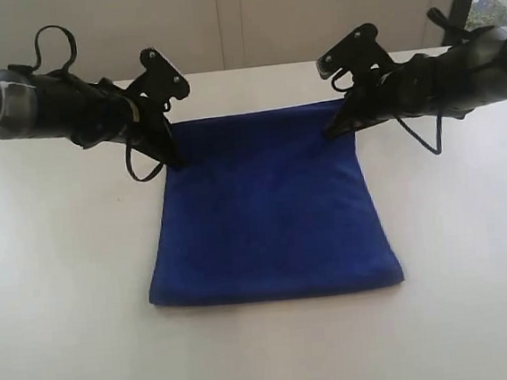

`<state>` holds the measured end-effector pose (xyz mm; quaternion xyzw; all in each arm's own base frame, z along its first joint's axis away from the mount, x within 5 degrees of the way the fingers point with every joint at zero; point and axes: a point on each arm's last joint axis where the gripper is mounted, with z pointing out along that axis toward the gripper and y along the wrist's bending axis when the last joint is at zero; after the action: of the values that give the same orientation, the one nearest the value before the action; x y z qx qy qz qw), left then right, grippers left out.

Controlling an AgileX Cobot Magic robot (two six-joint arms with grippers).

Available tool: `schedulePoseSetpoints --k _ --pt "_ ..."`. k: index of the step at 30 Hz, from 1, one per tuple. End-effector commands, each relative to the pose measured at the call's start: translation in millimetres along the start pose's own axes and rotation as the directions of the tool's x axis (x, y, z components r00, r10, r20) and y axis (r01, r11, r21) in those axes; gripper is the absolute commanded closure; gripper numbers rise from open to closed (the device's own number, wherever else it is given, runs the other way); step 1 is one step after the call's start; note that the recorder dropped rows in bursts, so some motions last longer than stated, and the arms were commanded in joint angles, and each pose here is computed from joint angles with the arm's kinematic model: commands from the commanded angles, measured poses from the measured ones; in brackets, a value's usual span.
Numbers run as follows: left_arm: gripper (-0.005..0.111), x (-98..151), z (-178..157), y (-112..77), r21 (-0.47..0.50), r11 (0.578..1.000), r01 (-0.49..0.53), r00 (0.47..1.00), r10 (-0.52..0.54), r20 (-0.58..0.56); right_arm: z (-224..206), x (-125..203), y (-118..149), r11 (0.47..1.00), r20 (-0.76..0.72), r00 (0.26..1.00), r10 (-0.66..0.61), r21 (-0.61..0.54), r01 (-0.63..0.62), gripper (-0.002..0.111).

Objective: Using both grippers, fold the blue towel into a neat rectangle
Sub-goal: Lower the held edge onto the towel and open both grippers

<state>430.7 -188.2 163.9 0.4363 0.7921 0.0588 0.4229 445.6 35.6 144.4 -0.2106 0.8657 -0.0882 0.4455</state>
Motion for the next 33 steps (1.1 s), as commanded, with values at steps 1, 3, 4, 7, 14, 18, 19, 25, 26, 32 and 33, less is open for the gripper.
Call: schedulePoseSetpoints --k 1,3,4,7,14,18,19,25,26,32,33 --pt "0.107 -2 -3 11.6 -0.019 1.0 0.015 0.999 -0.016 -0.041 -4 -10 -9 1.0 0.03 1.0 -0.009 0.02 0.009 0.108" --pt "0.107 -10 -5 18.8 -0.036 0.999 0.017 0.999 -0.019 -0.045 -7 -18 -12 1.0 0.049 0.999 -0.009 0.027 0.008 0.108" --pt "0.107 -14 -6 22.0 -0.044 0.999 0.019 0.999 -0.02 -0.04 -8 -19 -13 1.0 0.052 0.999 -0.009 0.027 0.008 0.108" --pt "0.107 -23 -6 29.2 -0.063 0.998 0.022 1.0 -0.023 -0.016 -7 -27 -16 0.999 0.075 0.997 -0.009 0.036 0.006 0.108" --pt "0.107 -15 10 21.9 -0.047 0.999 0.007 1.0 -0.008 -0.022 12 -22 -14 0.999 0.071 0.997 -0.009 0.041 0.006 0.108" --pt "0.107 -16 10 22.1 -0.049 0.999 -0.012 1.0 0.011 -0.016 21 -13 -10 0.999 0.047 0.999 -0.01 0.032 0.008 0.108" --pt "0.107 -16 11 21.9 -0.05 0.999 -0.012 1.0 0.011 -0.006 22 -12 -9 0.999 0.046 0.999 -0.01 0.031 0.008 0.108" --pt "0.095 -17 11 21.9 -0.051 0.999 -0.012 1.0 0.012 0.001 25 -9 -8 0.999 0.042 0.999 -0.01 0.032 0.009 0.104" --pt "0.084 -16 11 21.9 -0.05 0.999 -0.012 1.0 0.012 -0.002 25 -9 -8 0.999 0.042 0.999 -0.01 0.032 0.009 0.097" --pt "0.059 -15 11 21.7 -0.048 0.999 -0.012 1.0 0.011 -0.012 24 -11 -9 0.999 0.057 0.998 -0.008 0.046 0.006 0.072" --pt "0.058 -15 11 21.7 -0.048 0.999 -0.012 1.0 0.011 -0.012 24 -11 -10 0.999 0.062 0.998 -0.008 0.05 0.005 0.07"
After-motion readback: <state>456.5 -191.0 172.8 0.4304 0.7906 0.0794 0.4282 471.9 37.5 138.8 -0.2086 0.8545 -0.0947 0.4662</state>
